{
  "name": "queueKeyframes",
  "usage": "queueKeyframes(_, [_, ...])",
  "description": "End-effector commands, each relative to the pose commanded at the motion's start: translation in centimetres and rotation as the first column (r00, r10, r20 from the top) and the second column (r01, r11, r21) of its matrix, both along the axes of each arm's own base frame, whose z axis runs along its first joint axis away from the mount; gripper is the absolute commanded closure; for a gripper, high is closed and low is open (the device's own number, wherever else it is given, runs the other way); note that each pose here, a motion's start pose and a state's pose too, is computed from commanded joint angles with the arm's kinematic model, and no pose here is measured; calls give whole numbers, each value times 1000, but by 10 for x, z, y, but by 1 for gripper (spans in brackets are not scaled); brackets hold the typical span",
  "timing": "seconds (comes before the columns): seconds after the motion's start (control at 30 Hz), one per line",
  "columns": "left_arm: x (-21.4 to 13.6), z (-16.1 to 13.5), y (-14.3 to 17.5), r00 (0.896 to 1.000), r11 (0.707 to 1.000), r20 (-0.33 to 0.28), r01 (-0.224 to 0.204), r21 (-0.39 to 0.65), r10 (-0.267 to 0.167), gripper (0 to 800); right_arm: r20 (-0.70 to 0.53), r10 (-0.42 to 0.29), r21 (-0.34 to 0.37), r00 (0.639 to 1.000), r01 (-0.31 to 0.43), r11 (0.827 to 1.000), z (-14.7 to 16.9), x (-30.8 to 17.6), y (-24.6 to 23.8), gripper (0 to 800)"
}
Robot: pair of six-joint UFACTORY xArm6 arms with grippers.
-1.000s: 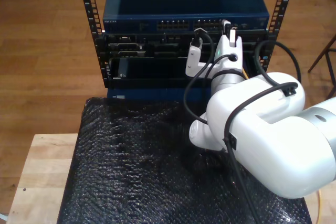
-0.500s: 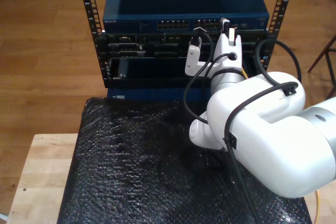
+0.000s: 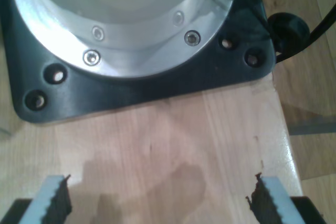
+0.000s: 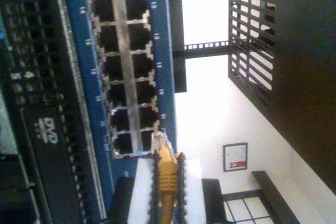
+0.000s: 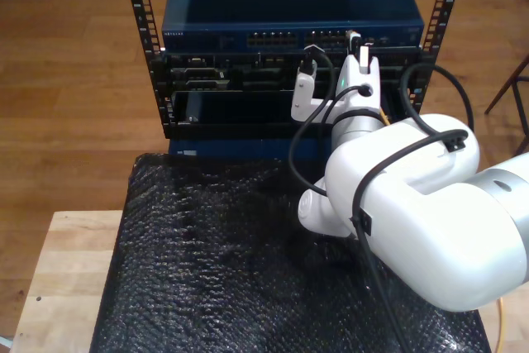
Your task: Grab the cable and plug it in
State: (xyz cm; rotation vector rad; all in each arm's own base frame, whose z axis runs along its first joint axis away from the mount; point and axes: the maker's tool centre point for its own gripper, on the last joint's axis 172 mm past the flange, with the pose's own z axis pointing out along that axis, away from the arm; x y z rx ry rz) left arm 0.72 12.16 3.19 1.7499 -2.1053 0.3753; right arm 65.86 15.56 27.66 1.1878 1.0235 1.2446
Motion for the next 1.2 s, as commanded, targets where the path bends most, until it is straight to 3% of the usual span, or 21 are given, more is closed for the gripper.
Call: queueKeyframes(1.2, [0,0,0,1000,1000,0,0,0,0,0,-17,-2,4,1000,2,1000,-5,4,-2,800])
